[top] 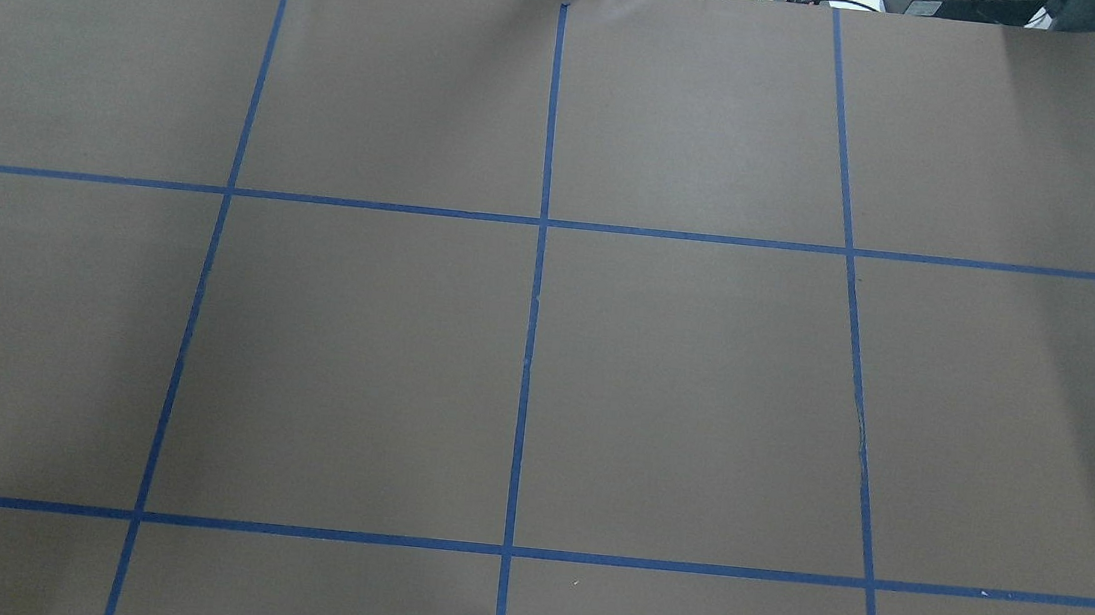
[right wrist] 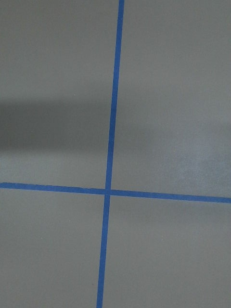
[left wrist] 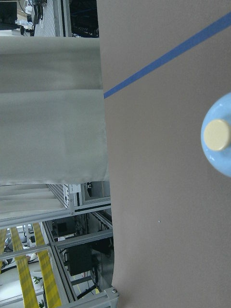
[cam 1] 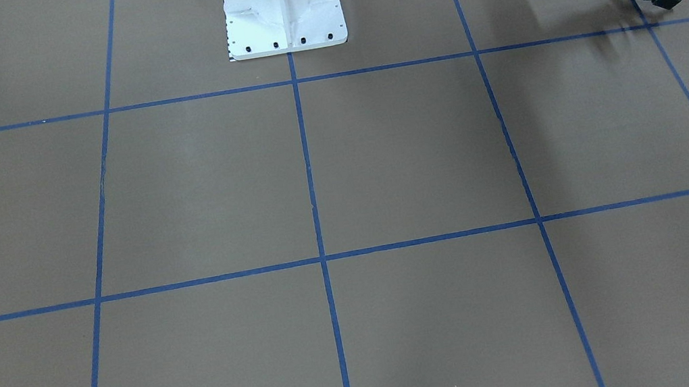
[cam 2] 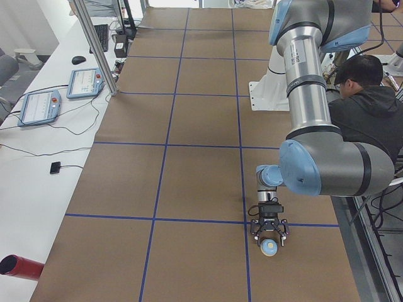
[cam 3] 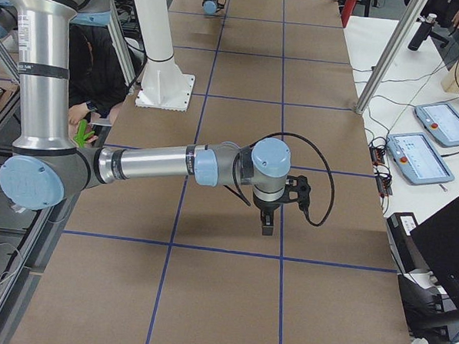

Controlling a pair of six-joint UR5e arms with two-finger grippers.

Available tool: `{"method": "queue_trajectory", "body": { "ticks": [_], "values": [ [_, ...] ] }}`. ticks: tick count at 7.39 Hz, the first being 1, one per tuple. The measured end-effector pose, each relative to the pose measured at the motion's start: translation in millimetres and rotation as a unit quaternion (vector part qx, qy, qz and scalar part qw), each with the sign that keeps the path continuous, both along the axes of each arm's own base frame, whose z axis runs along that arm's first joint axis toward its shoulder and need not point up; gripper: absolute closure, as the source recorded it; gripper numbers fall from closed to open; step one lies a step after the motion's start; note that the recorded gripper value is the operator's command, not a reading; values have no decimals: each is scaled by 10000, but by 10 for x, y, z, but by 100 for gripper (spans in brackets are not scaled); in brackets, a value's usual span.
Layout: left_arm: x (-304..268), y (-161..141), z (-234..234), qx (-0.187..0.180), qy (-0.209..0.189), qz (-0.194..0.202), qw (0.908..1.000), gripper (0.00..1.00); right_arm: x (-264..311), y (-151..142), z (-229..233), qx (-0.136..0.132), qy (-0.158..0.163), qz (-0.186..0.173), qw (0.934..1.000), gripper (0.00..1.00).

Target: Place and press bell with both arms

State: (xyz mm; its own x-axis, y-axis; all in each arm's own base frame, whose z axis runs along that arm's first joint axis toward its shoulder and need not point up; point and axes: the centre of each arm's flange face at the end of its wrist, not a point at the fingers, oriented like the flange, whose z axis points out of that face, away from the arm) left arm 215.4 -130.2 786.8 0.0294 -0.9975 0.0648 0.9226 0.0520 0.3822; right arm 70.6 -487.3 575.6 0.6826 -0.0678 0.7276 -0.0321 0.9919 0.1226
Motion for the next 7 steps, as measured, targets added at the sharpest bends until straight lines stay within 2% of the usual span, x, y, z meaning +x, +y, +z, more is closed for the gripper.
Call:
{"method": "queue_trajectory", "body": {
  "ticks": [4, 5, 6, 7],
  "values": [
    [13, 73, 73, 11, -66, 46, 10000, 2, 0, 6, -34, 29, 2, 1, 10000, 1],
    [41, 105, 73, -4, -58, 104, 9999, 10, 0, 6, -37, 32, 0, 0, 10000, 1],
    [61, 136, 77, -27, -60, 144, 9999, 28, 1, 9, -37, 32, -1, 2, 10000, 1],
    [70, 163, 87, -27, -72, 151, 9999, 55, 2, 10, -36, 31, -2, 3, 10000, 1]
  ]
}}
